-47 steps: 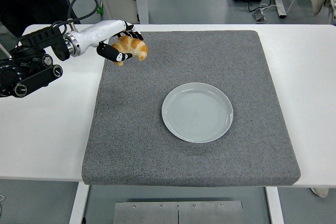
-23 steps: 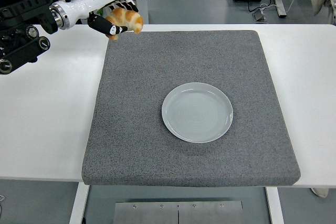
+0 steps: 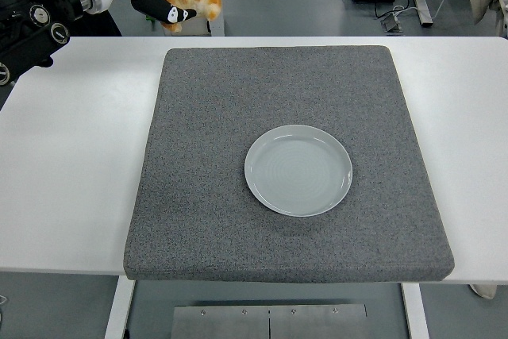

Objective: Place the bread on the plate

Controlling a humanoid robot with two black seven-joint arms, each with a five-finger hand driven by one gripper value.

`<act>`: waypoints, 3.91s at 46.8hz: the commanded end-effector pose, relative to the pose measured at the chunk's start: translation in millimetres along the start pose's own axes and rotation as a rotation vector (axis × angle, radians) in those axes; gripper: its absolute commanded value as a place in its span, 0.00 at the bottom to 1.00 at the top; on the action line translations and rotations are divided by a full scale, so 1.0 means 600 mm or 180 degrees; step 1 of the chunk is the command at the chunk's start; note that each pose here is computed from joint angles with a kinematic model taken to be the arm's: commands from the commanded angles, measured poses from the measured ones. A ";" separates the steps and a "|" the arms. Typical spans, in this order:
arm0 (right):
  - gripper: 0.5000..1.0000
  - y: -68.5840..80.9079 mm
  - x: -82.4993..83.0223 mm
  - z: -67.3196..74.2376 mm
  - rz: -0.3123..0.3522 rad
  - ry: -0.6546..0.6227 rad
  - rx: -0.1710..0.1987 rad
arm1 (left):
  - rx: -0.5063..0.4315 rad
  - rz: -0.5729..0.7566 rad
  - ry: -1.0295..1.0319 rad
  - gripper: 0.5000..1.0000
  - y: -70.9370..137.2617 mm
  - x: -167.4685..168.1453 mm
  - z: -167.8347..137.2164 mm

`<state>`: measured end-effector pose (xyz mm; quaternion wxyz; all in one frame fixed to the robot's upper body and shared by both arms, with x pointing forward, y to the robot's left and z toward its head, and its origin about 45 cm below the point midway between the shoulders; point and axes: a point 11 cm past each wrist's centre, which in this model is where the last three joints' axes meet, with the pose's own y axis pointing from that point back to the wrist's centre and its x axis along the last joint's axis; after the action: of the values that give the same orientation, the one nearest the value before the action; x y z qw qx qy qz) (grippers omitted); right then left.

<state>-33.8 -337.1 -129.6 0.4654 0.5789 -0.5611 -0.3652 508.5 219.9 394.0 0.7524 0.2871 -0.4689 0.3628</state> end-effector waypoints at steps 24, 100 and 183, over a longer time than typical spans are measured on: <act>1.00 0.000 0.000 0.000 0.0000 0.0000 0.0000 | -0.0372 -0.0186 0.0139 0.00 -0.059 -0.048 0.126; 1.00 0.000 0.000 0.000 0.0000 0.0000 0.0000 | -0.0941 -0.0932 -0.0039 0.00 -0.062 -0.252 0.243; 1.00 0.000 0.000 0.000 0.0000 0.0000 0.0000 | -0.0793 -0.1231 -0.0134 0.01 -0.022 -0.404 0.190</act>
<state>-33.8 -337.1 -129.6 0.4654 0.5789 -0.5611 -0.3652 390.9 56.5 217.7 0.8270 0.2836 -0.4635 0.1444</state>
